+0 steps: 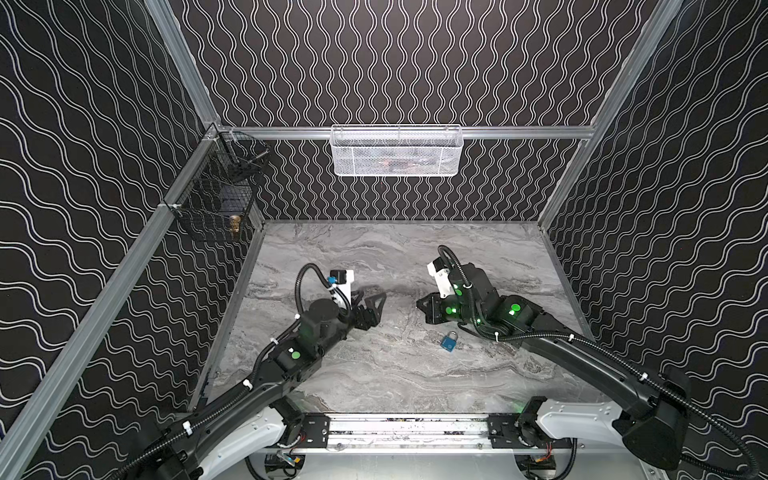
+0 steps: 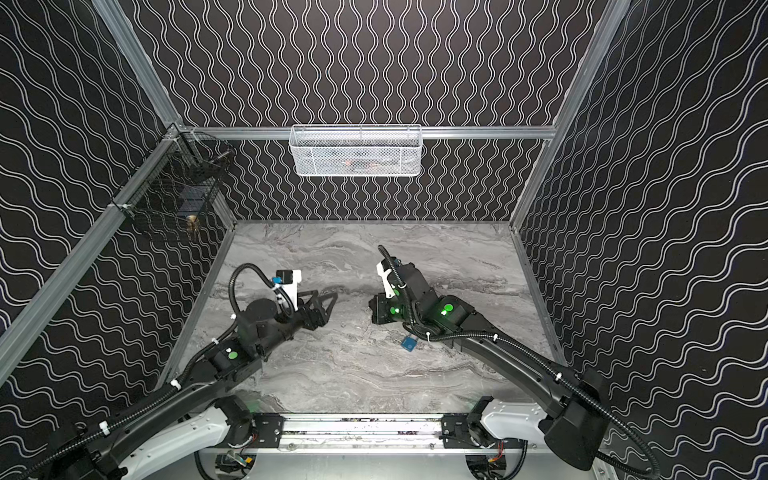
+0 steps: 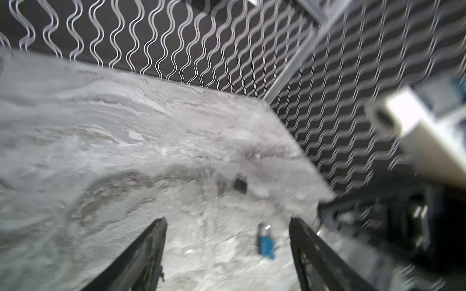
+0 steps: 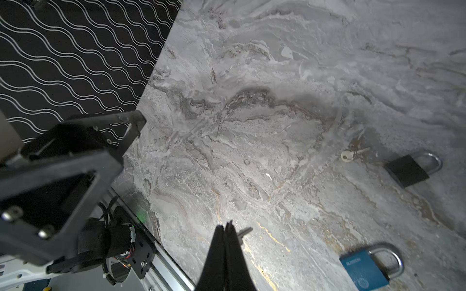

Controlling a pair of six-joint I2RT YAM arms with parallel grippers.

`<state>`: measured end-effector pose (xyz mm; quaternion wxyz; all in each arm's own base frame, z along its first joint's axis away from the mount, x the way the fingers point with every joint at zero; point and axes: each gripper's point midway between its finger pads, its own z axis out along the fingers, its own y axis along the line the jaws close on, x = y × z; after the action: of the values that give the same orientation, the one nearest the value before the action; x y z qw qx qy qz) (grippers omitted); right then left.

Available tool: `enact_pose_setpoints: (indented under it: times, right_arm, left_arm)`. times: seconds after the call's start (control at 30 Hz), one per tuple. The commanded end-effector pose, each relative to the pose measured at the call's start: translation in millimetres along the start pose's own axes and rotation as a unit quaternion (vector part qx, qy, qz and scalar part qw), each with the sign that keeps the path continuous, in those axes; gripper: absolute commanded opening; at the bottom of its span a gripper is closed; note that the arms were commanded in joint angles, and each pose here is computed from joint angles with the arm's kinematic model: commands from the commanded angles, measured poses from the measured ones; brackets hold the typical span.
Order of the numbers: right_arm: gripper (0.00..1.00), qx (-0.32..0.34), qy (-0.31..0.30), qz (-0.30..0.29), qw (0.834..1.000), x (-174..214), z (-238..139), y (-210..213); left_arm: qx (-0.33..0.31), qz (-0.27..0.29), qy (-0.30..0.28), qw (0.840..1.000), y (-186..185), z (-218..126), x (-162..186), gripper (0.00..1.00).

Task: Unlock with the key
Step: 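Lift the key with the right gripper while the left gripper rises toward it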

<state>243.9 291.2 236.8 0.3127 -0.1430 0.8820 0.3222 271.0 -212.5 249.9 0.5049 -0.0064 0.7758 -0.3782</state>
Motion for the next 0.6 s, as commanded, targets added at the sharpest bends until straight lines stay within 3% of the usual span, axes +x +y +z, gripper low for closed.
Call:
enact_pose_setpoints:
  times: [0.0,0.27,0.4,0.57]
  right_arm:
    - [0.00,-0.051,-0.048,-0.035,0.997,-27,-2,26]
    - [0.00,-0.129,-0.120,-0.084,0.981,-56,-5,71]
    - [0.00,-0.159,-0.146,-0.098,0.971,-64,-7,89]
    - [0.00,-0.185,-0.160,-0.107,0.964,-68,-2,102]
  left_arm:
    - [0.015,-0.173,-0.007,0.985,-10,4,-14,0.80]
    - [0.023,-0.351,-0.021,0.936,-11,10,-22,0.80]
    - [0.016,-0.388,-0.026,0.921,-9,10,-23,0.82]
    - [0.053,-0.418,-0.032,0.906,-19,15,-30,0.82]
